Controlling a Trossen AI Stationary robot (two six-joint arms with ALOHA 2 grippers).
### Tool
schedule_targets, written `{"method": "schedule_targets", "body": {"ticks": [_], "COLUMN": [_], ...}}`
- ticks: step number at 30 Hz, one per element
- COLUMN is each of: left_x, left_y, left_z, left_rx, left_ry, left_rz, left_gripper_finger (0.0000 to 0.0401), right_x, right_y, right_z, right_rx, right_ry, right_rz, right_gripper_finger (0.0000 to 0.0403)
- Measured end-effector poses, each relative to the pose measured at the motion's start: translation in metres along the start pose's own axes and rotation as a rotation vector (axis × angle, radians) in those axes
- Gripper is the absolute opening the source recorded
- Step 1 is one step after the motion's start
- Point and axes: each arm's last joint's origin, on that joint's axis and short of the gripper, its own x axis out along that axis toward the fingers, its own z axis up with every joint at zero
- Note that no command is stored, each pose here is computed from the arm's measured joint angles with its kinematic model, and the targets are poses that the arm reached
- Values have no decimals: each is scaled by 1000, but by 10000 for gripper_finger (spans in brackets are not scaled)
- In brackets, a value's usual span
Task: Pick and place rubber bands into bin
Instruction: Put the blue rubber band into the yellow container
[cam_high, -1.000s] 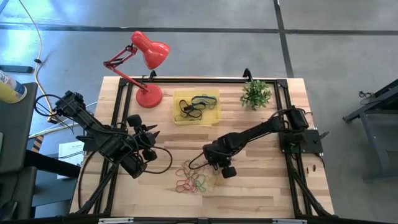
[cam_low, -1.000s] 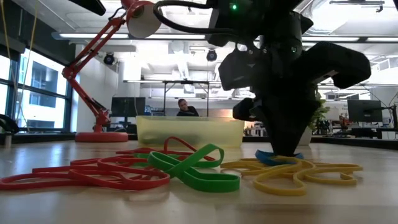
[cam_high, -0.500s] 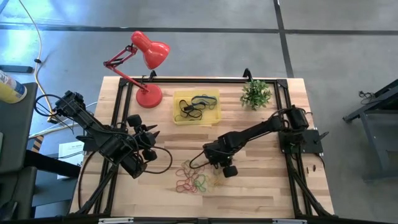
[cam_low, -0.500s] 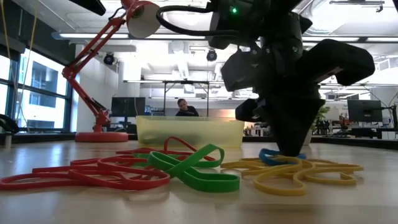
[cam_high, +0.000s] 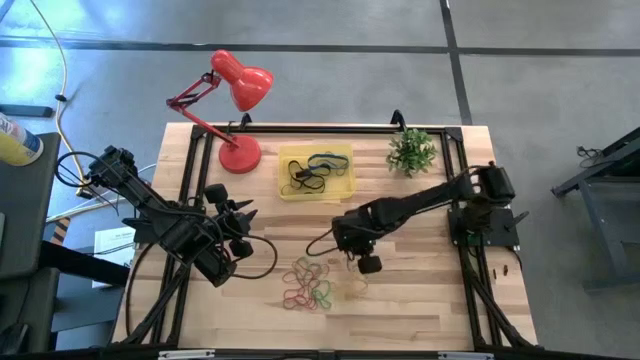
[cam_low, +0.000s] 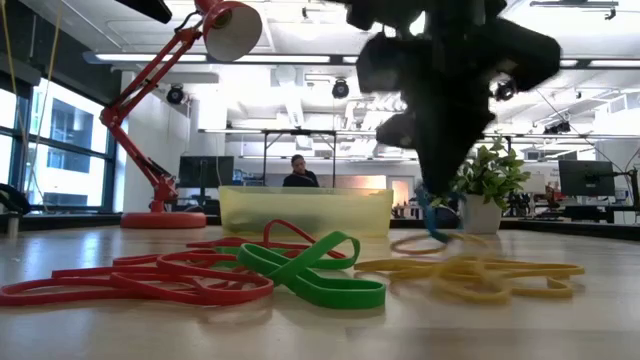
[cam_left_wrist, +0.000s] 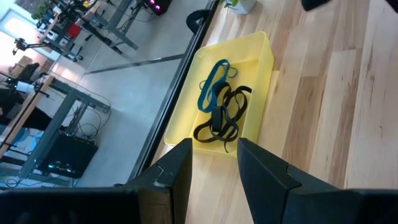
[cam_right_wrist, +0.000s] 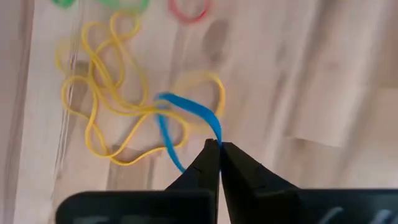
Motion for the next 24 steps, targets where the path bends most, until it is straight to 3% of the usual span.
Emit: {"method": "schedule_targets", "body": {"ticks": [12, 24], "left_x": [0, 0], "left_y": [-1, -1], "left_z": [1, 3], "left_rx": [-19, -36], "left_ry": [-19, -30], "left_rz": [8, 7], "left_gripper_finger": [117, 117], "right_x": [-77, -148], "right_y": [-16, -13], "right_z": [-5, -19], "right_rx": [55, 88], "right_ry": [-231, -505], "right_rz": [-198, -408], "right_gripper_finger": [2, 2]}}
